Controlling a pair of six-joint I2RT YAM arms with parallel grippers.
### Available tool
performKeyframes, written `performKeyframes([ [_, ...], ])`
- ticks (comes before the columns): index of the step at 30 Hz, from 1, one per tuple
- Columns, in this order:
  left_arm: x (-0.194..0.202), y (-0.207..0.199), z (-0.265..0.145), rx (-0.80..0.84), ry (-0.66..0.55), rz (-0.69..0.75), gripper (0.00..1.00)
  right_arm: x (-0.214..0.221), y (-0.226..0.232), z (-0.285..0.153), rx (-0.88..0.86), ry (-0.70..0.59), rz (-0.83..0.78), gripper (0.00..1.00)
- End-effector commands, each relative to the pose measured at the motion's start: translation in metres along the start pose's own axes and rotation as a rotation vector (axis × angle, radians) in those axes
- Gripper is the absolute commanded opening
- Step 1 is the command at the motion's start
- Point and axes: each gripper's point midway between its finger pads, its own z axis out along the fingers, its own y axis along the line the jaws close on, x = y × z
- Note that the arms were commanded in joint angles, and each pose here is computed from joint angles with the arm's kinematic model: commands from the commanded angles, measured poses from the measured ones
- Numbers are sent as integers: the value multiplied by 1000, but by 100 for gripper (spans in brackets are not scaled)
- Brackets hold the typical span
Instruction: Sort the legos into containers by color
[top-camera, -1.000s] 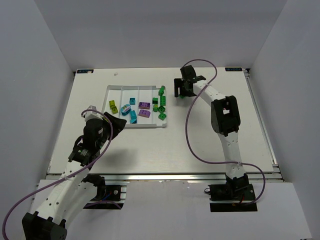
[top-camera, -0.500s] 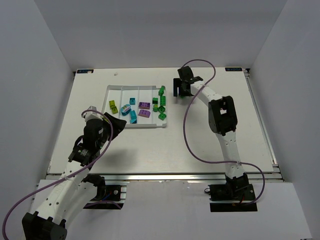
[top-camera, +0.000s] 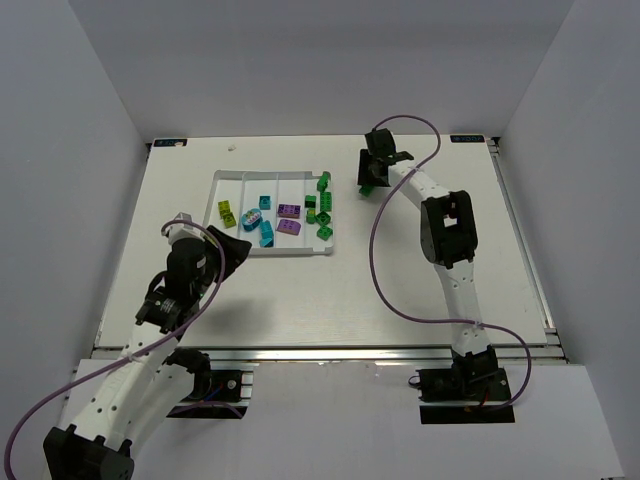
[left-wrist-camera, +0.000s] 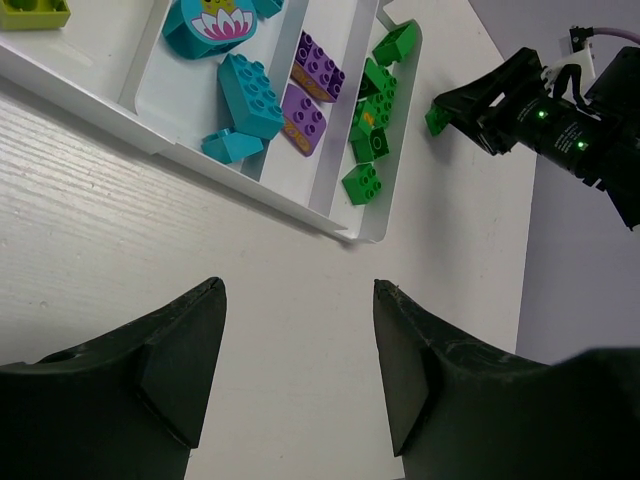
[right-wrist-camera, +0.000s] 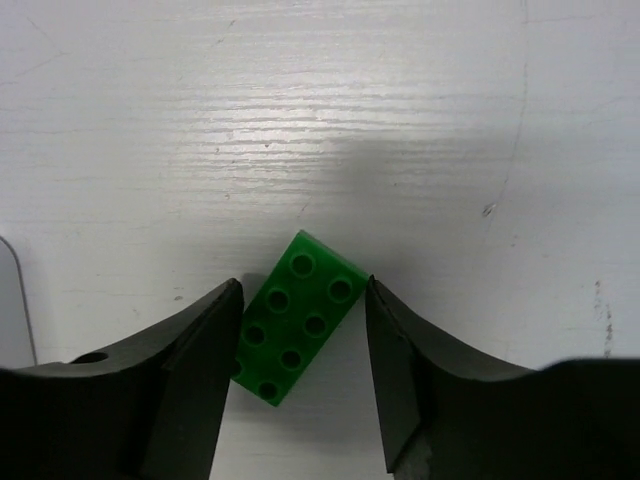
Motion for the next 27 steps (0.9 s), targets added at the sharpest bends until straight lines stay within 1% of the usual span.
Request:
performKeyframes([
  [1, -8, -11, 0, 25, -18, 12, 70, 12, -1, 7, -29, 24, -55, 55],
  [2, -9, -13, 2, 31, -19, 13, 70, 14, -2, 8, -41, 27, -136, 52],
  [3, -9, -15, 2, 37, -20, 14, 70, 18, -4, 11, -37, 39, -167, 50],
  [5, -7, -15, 5, 37, -10, 21, 70, 23, -8, 14, -31, 57, -209, 49],
  [8, -8, -16, 5, 47, -14, 22, 70, 40, -10, 12, -37, 111, -224, 50],
  [10, -6, -14, 5, 44, -10, 21, 70, 45, -5, 6, -54, 125, -249, 51],
  [14, -6, -13, 2, 48, -17, 17, 70, 59, -4, -4, -90, 179, -278, 57],
  [15, -7, -13, 0, 51, -23, 16, 70, 70, -4, -5, -103, 206, -284, 60],
  [17, -7, -12, 0, 52, -25, 13, 70, 82, -5, -8, -126, 243, -291, 60],
  [18, -7, -12, -1, 55, -28, 11, 70, 84, -4, -11, -135, 248, -296, 54],
  [20, -6, -13, -1, 59, -25, 9, 70, 92, -3, -13, -155, 268, -308, 48],
  [21, -6, -13, -1, 60, -24, 9, 70, 94, -4, -14, -158, 271, -313, 42],
  [23, -7, -14, -1, 64, -25, 10, 70, 98, -3, -15, -167, 283, -315, 36],
  [24, -8, -15, -2, 65, -28, 12, 70, 96, -3, -18, -180, 279, -330, 28],
  [26, -9, -16, -3, 69, -33, 11, 70, 90, 2, -22, -207, 263, -356, 19],
  [27, -10, -16, -4, 69, -35, 10, 70, 82, 8, -28, -247, 242, -370, 10],
])
